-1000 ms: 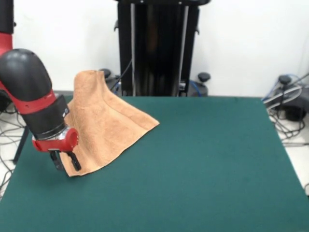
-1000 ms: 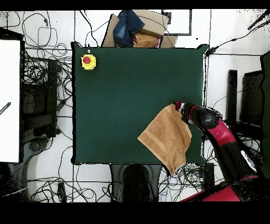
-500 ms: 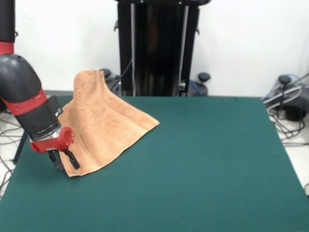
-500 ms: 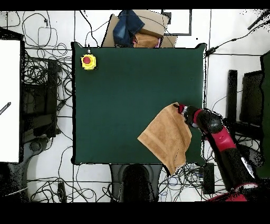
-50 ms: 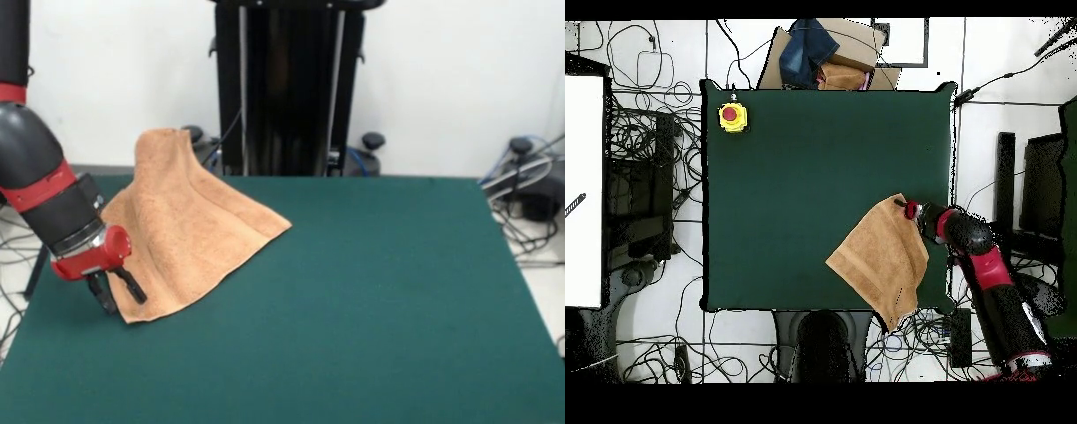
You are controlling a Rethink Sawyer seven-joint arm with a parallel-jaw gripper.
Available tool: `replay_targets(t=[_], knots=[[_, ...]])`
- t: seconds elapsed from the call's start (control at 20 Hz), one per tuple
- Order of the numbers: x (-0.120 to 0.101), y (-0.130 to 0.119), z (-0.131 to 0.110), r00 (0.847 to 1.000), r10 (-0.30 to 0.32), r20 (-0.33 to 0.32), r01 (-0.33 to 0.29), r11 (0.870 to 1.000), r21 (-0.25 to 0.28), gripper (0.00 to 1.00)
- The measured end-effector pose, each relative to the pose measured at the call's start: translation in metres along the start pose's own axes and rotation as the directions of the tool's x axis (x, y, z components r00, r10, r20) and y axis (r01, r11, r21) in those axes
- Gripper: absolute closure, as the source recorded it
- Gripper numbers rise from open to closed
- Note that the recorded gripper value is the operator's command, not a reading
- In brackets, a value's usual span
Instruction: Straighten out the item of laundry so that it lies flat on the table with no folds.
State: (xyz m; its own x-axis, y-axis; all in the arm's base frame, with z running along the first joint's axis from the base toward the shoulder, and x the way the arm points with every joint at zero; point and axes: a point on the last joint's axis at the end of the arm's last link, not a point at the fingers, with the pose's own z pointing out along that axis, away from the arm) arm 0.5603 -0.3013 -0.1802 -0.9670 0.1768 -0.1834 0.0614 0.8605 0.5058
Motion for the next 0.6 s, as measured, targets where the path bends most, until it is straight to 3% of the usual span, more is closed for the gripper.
replay_targets(t=[0.25, 0.6], knots=[[-0.0033, -0.0039, 0.0000, 0.996, -0.077, -0.036, 0.075, 0.996, -0.057, 0.00], [-0.0045, -0.0073, 0.0016, 0.990, -0.131, -0.042, 0.125, 0.984, -0.124, 0.00]])
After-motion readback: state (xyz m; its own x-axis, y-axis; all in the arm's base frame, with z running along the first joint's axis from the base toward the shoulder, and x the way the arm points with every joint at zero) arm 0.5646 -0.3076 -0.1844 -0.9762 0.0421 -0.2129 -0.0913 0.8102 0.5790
